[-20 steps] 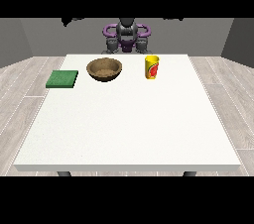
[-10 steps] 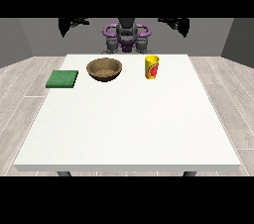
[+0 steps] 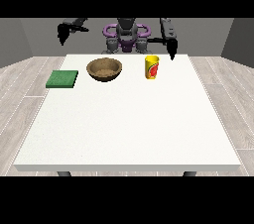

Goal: Pick the cup and pour the ball into the bowl, then pick the bowl and place it on the pad

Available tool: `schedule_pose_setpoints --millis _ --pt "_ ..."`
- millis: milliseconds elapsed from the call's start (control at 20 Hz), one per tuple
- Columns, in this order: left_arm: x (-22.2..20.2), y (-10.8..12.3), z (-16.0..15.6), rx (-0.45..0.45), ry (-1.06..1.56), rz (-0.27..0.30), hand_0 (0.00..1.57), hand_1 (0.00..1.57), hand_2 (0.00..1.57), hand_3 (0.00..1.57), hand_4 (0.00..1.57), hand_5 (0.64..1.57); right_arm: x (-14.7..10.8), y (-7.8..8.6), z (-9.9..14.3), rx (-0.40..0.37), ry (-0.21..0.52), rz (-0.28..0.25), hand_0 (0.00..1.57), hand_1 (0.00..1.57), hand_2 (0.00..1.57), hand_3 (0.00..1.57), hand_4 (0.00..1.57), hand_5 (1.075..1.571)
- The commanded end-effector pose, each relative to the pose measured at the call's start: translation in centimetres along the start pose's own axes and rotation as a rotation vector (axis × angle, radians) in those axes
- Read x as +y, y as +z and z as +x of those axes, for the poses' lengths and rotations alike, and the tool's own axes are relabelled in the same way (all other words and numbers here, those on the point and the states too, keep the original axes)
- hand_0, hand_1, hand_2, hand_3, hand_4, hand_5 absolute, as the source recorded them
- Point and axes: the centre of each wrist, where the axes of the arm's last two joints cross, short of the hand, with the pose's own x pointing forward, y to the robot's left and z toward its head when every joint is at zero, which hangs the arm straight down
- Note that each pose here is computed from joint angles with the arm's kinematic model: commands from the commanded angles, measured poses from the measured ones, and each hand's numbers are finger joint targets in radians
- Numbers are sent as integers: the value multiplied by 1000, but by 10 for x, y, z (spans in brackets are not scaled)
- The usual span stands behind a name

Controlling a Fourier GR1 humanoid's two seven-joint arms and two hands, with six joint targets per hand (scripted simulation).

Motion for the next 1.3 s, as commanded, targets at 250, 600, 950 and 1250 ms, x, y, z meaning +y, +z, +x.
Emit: schedule_pose_setpoints --millis 250,600,950,1250 --pt "-11 1 -51 -113 -50 69 0 0 0 0 0 1517 -12 -6 -2 -126 -3 47 0 0 0 0 0 1570" --pt "-6 -5 -78 -67 -53 76 0 0 0 0 0 1520 -4 -3 -16 -93 0 56 0 0 0 0 0 1571" --pt "-11 -4 -92 -96 -68 96 0 0 0 0 0 1526 -11 -16 -8 -134 0 57 0 0 0 0 0 1571" --pt "-20 7 -97 -127 -359 78 1286 1286 1571 1571 1403 1268 -30 -16 -6 -112 -7 71 0 0 0 0 0 1570"
